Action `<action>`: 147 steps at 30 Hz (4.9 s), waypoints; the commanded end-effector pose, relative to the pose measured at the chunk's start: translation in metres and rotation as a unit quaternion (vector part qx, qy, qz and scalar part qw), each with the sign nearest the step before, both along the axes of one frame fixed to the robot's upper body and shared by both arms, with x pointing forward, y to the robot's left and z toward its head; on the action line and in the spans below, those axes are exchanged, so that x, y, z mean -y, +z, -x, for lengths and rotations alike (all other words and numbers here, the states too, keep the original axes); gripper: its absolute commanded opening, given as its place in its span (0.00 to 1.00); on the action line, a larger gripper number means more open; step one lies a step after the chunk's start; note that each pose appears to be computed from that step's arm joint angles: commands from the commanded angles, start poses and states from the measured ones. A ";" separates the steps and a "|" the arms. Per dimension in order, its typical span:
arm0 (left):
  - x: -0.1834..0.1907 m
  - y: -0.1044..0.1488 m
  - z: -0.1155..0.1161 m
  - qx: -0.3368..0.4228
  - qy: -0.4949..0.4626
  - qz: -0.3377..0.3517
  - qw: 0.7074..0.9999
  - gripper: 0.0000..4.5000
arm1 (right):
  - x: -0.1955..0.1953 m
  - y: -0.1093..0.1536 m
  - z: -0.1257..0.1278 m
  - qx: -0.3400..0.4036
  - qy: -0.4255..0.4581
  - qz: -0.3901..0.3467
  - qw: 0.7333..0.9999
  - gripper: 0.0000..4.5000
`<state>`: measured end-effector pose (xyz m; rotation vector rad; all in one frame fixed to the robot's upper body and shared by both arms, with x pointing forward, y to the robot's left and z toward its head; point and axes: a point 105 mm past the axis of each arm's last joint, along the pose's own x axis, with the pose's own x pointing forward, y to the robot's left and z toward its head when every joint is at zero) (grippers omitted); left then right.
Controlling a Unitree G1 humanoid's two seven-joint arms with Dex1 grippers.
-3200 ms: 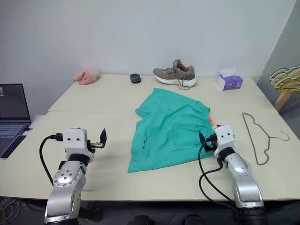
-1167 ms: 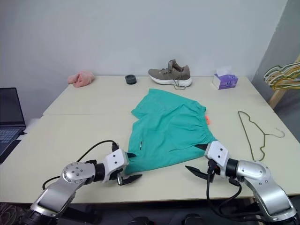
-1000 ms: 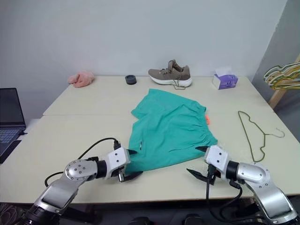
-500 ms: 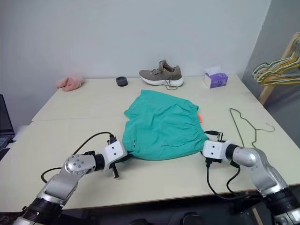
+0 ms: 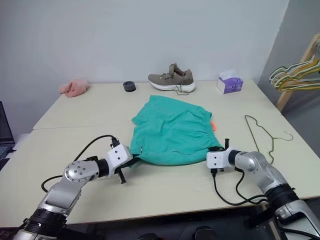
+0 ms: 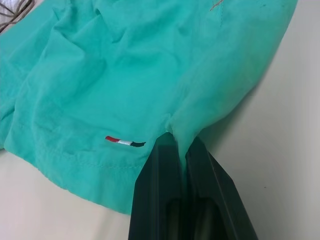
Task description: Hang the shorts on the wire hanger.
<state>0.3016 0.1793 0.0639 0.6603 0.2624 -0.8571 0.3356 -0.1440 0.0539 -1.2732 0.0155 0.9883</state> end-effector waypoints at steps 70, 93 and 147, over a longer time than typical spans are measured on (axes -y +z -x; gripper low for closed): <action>0.087 0.098 -0.001 -0.019 -0.212 0.146 0.966 1.00 | 0.191 0.015 -0.007 -0.120 -0.603 -0.348 0.708 0.82; 0.075 0.095 -0.003 -0.006 -0.176 0.153 0.972 1.00 | 0.218 -0.047 0.010 -0.206 -0.682 -0.294 0.637 0.01; 0.022 0.062 0.031 -0.313 -0.111 0.229 0.915 0.29 | -0.036 0.132 0.003 0.179 0.142 0.006 0.974 0.00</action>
